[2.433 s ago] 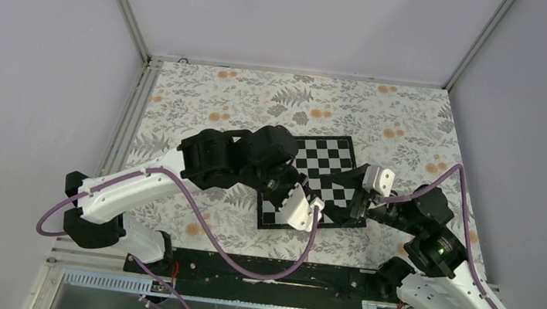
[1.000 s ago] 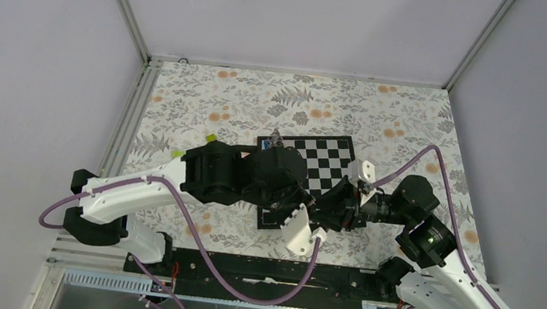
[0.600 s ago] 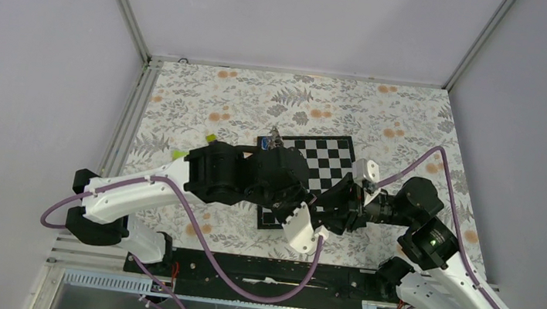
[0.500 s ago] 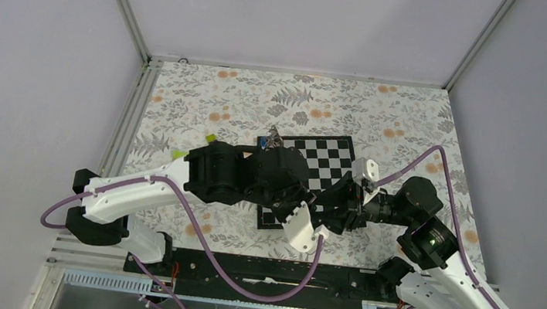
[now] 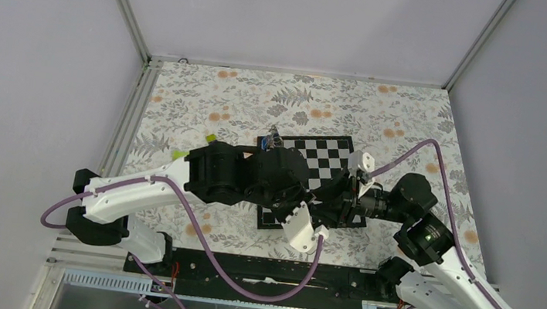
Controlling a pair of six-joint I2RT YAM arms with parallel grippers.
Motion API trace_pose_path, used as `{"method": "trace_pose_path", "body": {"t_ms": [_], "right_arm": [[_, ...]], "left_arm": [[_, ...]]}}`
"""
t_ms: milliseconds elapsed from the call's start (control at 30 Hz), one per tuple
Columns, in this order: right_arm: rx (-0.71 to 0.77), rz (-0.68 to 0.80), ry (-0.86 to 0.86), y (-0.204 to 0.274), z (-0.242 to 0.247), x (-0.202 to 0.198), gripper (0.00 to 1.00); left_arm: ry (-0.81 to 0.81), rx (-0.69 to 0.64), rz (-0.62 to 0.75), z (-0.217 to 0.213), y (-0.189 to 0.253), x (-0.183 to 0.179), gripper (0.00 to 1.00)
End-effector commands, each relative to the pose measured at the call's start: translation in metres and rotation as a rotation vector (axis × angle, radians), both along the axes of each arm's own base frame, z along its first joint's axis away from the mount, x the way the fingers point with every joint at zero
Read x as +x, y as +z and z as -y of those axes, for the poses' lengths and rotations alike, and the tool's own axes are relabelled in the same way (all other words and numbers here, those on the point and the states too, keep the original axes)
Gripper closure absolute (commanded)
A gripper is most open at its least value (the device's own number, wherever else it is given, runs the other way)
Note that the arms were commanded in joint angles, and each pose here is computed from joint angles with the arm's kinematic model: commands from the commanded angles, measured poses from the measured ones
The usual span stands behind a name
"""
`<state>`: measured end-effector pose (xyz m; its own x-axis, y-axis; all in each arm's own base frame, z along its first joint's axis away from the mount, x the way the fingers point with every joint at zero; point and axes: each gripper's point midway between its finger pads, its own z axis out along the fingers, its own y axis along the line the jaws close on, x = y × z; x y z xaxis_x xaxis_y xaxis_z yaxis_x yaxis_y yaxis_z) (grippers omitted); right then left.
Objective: Remove the keys from the keyring
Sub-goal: Remove the key from the keyring.
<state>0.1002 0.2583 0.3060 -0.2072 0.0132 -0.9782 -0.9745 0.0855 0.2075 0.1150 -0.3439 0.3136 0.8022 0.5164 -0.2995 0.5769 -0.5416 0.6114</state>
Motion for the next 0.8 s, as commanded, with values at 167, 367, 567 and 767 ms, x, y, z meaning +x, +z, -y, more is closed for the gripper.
{"method": "trace_pose_path", "body": {"t_ms": [167, 367, 567, 767], "right_arm": [[0.081, 0.045, -0.054, 0.028, -0.005, 0.014, 0.62], [0.082, 0.011, -0.081, 0.032, -0.006, 0.019, 0.65], [0.076, -0.059, -0.154, 0.037, -0.006, 0.031, 0.7], [0.07, -0.11, -0.217, 0.031, -0.006, 0.043, 0.8]], "left_arm": [[-0.061, -0.057, -0.014, 0.014, 0.009, -0.011, 1.0], [-0.062, -0.05, -0.02, 0.016, 0.006, -0.013, 1.0], [-0.023, -0.028, -0.024, 0.02, -0.002, -0.008, 1.0], [0.033, 0.011, -0.005, 0.024, -0.014, 0.002, 1.0]]}}
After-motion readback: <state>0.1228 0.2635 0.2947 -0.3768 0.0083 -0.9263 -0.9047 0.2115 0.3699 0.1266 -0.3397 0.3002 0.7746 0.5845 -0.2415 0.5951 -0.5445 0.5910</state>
